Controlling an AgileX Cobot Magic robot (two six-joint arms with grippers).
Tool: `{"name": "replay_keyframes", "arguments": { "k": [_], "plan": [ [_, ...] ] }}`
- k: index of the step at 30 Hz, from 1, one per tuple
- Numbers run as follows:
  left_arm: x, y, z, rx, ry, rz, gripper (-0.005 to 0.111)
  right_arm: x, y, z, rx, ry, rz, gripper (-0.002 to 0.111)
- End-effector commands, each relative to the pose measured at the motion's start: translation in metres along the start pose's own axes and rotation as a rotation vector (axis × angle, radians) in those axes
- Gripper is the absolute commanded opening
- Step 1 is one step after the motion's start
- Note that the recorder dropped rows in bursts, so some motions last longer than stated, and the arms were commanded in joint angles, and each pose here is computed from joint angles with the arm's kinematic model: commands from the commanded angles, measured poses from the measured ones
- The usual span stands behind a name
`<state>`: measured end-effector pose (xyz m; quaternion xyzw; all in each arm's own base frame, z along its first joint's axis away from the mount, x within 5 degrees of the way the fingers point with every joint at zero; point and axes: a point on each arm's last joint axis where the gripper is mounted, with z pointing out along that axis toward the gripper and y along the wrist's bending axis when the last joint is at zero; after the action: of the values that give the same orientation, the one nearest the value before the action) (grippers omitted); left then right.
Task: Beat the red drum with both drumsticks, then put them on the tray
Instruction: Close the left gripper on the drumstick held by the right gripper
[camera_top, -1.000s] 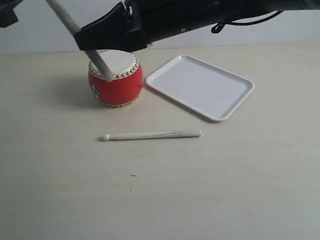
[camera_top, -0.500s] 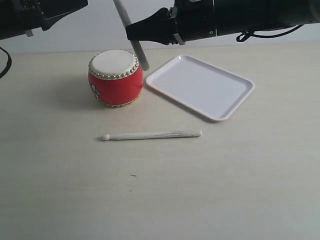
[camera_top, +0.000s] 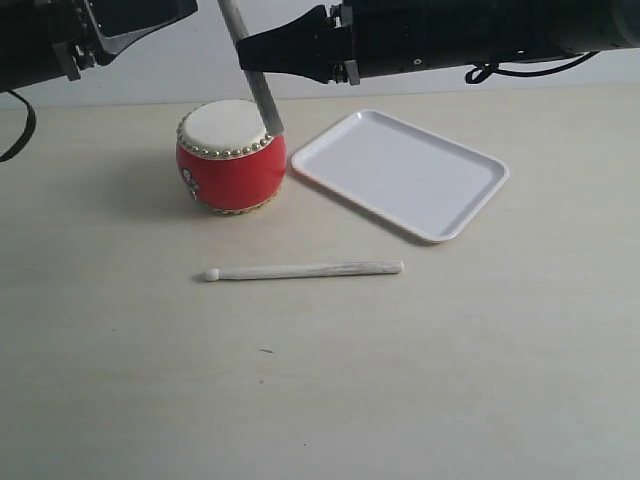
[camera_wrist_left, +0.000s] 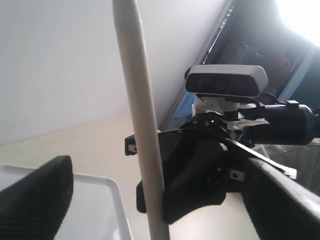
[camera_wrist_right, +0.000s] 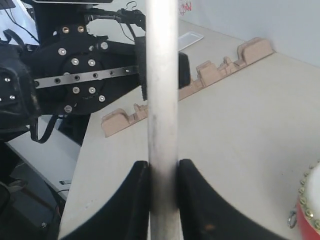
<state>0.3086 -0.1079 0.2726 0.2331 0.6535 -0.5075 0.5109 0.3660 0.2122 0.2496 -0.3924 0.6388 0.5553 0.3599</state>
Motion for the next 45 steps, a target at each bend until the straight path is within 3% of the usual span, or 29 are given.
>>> {"name": "replay_keyframes", "arguments": {
  "k": [1,4,20,28,34,45],
  "plan": [
    [0.002,-0.004,0.010,0.035,-0.025,-0.033,0.075,0.000,0.008,0.010,-0.039,-0.005,-0.003,0.000],
    [0.004,-0.007,0.014,0.043,-0.018,-0.025,0.069,0.001,0.012,0.016,-0.054,-0.002,-0.001,0.000],
    [0.008,-0.004,0.015,0.011,0.019,-0.034,0.069,0.000,0.014,0.020,-0.062,-0.015,0.016,0.000],
    [0.012,-0.013,0.024,0.042,0.023,-0.040,0.069,0.001,0.018,0.025,-0.077,-0.010,0.026,0.000],
    [0.012,-0.008,0.024,-0.019,0.031,-0.045,0.069,0.001,0.018,0.025,-0.077,-0.008,0.065,0.000],
    [0.012,-0.007,0.024,-0.024,0.022,-0.050,0.069,0.001,0.018,0.025,-0.077,0.002,0.162,0.000]
  ]
}}
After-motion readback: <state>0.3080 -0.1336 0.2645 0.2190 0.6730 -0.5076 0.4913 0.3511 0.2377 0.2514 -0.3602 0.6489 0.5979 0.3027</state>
